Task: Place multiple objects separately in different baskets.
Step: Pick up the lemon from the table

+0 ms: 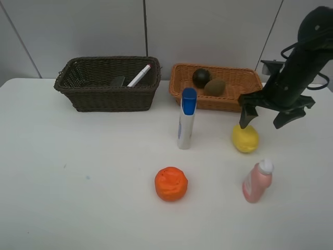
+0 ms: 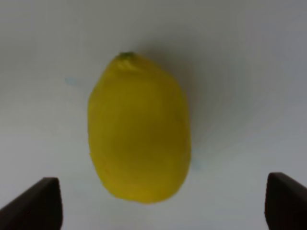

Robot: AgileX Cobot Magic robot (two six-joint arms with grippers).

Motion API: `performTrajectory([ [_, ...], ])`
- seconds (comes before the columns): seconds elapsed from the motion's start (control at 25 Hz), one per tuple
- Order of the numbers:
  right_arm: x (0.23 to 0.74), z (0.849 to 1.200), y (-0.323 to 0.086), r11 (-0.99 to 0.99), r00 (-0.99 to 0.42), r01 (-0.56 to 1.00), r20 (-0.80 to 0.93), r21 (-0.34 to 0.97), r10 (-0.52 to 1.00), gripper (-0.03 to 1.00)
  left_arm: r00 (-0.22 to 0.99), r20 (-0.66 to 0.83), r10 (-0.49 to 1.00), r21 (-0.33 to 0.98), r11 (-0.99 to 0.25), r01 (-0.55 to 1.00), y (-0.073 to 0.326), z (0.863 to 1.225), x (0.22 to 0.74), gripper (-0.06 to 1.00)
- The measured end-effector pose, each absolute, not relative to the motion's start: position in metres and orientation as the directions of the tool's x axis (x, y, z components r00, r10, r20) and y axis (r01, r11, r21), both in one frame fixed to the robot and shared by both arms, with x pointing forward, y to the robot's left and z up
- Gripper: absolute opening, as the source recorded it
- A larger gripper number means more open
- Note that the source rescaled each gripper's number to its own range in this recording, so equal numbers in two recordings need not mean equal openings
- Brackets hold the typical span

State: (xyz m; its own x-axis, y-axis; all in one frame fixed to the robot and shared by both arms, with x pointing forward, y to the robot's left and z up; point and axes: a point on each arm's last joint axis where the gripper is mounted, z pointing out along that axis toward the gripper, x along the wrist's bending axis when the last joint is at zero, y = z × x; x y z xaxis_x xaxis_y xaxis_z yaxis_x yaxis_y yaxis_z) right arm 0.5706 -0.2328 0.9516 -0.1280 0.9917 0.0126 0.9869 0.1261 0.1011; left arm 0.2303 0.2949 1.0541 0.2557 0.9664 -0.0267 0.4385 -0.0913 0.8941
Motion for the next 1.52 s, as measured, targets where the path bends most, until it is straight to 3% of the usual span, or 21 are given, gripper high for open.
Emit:
performTrajectory([
  [0.84,0.587,0.877,-0.22,0.163,-0.163,0.987,0.005,0.007,0.987,0.99,0.255,-0.026,0.967,0.895,-0.092,0.438,0.295,1.054,0.23,1.0],
  [0.92,0.587,0.876,-0.221,0.169,-0.169,0.986,0.0,0.007,0.986,0.88,0.255,-0.026,0.967,0.895,-0.091,0.437,0.295,1.054,0.23,1.0],
  [1.04,0.587,0.874,-0.221,0.182,-0.182,0.983,0.0,0.004,0.983,0.52,0.255,-0.026,0.967,0.895,-0.091,0.437,0.295,1.054,0.23,1.0],
  [1.08,0.587,0.874,-0.221,0.189,-0.189,0.982,0.0,0.004,0.982,0.47,0.255,-0.026,0.967,0.895,-0.091,0.437,0.295,1.054,0.23,1.0],
  [1.32,0.585,0.88,-0.222,0.229,-0.229,0.973,-0.011,-0.015,0.973,0.47,0.255,-0.025,0.966,0.895,-0.092,0.437,0.295,1.054,0.23,1.0],
  [1.52,0.596,0.931,-0.222,0.243,-0.242,0.97,-0.037,0.022,0.97,0.47,0.255,-0.025,0.967,0.895,-0.092,0.436,0.295,1.054,0.23,1.0],
])
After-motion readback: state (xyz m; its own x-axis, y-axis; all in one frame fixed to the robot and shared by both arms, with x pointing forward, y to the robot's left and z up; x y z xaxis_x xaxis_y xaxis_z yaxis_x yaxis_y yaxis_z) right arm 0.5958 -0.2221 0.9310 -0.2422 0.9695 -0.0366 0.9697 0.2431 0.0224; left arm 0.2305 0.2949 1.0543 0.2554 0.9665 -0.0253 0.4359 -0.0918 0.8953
